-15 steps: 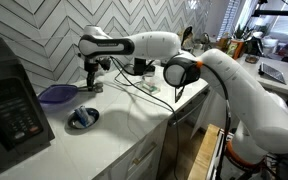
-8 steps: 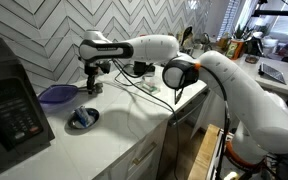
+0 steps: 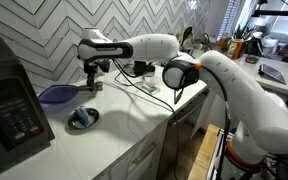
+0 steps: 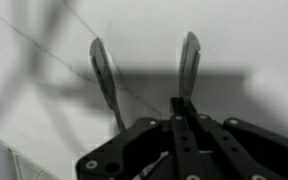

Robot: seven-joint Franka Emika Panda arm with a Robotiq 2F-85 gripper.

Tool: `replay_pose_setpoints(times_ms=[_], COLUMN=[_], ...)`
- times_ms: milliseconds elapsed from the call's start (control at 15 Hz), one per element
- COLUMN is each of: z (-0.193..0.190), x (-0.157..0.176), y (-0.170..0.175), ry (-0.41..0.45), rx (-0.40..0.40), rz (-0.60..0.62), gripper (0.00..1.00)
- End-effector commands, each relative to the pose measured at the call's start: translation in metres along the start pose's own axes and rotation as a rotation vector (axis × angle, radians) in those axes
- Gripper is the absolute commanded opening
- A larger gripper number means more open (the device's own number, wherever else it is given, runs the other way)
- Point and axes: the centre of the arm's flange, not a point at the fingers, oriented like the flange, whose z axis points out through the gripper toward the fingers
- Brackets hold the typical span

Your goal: Pick up the tongs then put them in the holder

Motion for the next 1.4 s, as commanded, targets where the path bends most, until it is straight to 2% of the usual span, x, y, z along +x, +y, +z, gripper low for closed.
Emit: replay_pose_setpoints(times_ms=[0,133,333,800,933,1133,1333], z=[-0.045,-0.074,-0.118,-0.185,-0.2,-0.218,-0.237], x=[-0.014,-0.022,-0.032,-0.03,-0.031,-0.036,-0.044], y=[-0.013,-0.024,-0.041,-0.095,-0.112,-0.147,-0.188], ry=[-0.097,-0.131,-0.133,-0.028,-0.024,-0.048,-0.076], rx=[-0.051,-0.082,-0.157,-0.224,-0.231,-0.2,-0.185], rz=[0.085,0.141,0.244,0.344,0.373,0.408,0.488], gripper=[0.01,0.01,0.01,0.01,0.01,0.01,0.01])
